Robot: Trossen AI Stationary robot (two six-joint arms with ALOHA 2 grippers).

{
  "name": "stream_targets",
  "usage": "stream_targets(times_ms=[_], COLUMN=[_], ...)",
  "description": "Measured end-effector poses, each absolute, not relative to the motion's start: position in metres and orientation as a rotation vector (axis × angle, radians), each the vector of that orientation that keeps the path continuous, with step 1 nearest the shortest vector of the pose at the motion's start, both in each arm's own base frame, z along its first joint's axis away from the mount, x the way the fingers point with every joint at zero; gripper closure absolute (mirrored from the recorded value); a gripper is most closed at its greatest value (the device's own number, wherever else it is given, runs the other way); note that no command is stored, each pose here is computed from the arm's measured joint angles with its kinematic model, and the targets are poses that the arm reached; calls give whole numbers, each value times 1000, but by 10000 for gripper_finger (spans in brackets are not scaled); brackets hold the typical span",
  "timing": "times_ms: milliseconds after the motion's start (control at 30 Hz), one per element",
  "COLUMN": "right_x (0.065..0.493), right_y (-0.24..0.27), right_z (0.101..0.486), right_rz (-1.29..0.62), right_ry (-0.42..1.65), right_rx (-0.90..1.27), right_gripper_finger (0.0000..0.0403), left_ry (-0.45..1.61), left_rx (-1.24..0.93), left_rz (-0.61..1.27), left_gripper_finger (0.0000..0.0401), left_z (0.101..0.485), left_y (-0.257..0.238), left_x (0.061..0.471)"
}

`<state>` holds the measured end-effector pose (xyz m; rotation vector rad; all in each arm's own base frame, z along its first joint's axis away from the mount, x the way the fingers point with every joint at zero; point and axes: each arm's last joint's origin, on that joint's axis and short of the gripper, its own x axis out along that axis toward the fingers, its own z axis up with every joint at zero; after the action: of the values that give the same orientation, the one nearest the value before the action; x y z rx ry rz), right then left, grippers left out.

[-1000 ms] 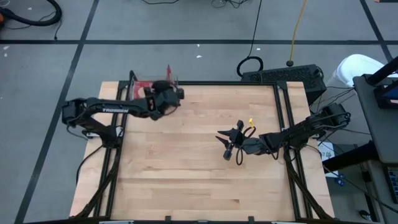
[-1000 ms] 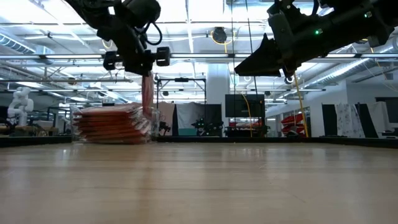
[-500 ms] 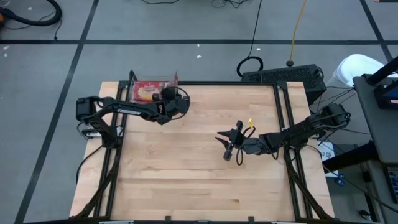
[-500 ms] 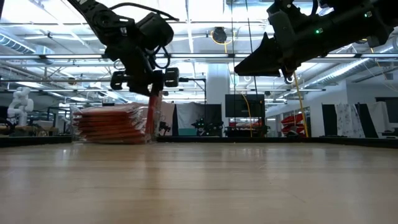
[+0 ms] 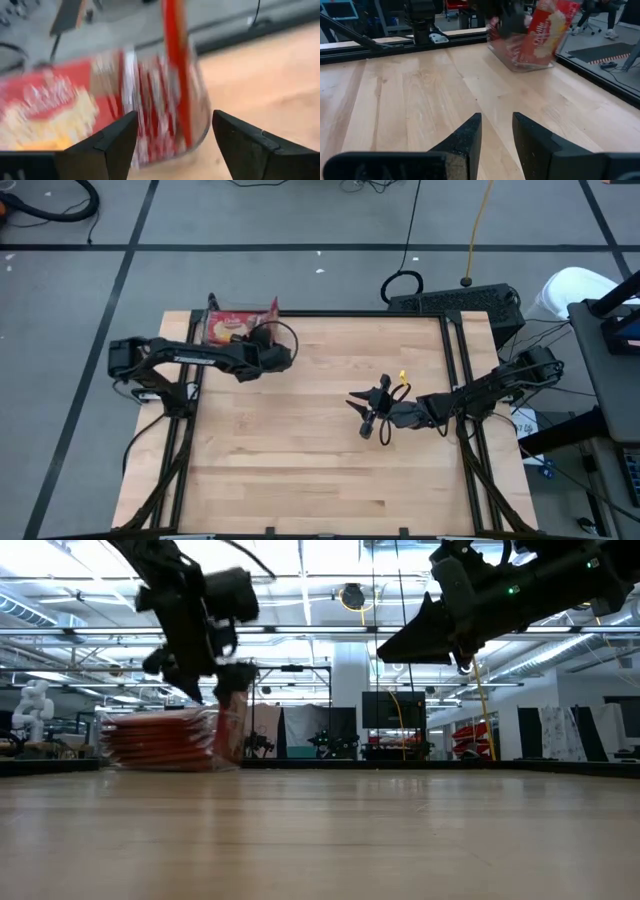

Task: Sort popcorn bags into baskets
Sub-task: Put the red popcorn bag into the transparent bin

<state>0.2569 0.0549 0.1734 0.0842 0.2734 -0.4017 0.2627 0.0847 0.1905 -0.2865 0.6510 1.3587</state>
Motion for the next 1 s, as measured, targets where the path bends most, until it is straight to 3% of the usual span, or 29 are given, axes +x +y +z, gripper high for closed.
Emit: stream_targets(times_ms=[233,433,600,733,900,1000], right_x=[257,257,256,254,248,244], right_y=[53,52,52,49,45,44], right_z=[173,173,169,166,158,154], right_rz=[-414,-419,-422,-428,-442,-442], right_ry=[273,276,314,324,327,332], right_rx=[84,93,67,50,58,52], right_gripper_finger=[298,298,298,298,298,298], left_ry=[513,657,882,894,710,595], left_rx=[-252,-247,-223,-179,-139,-104], left_rz=[1290,1107,874,873,1042,1031], left_gripper_finger=[165,199,243,276,307,318], left_z=[234,244,215,181,152,143], left_y=[73,56,33,30,42,51], left_x=[250,237,229,220,207,206])
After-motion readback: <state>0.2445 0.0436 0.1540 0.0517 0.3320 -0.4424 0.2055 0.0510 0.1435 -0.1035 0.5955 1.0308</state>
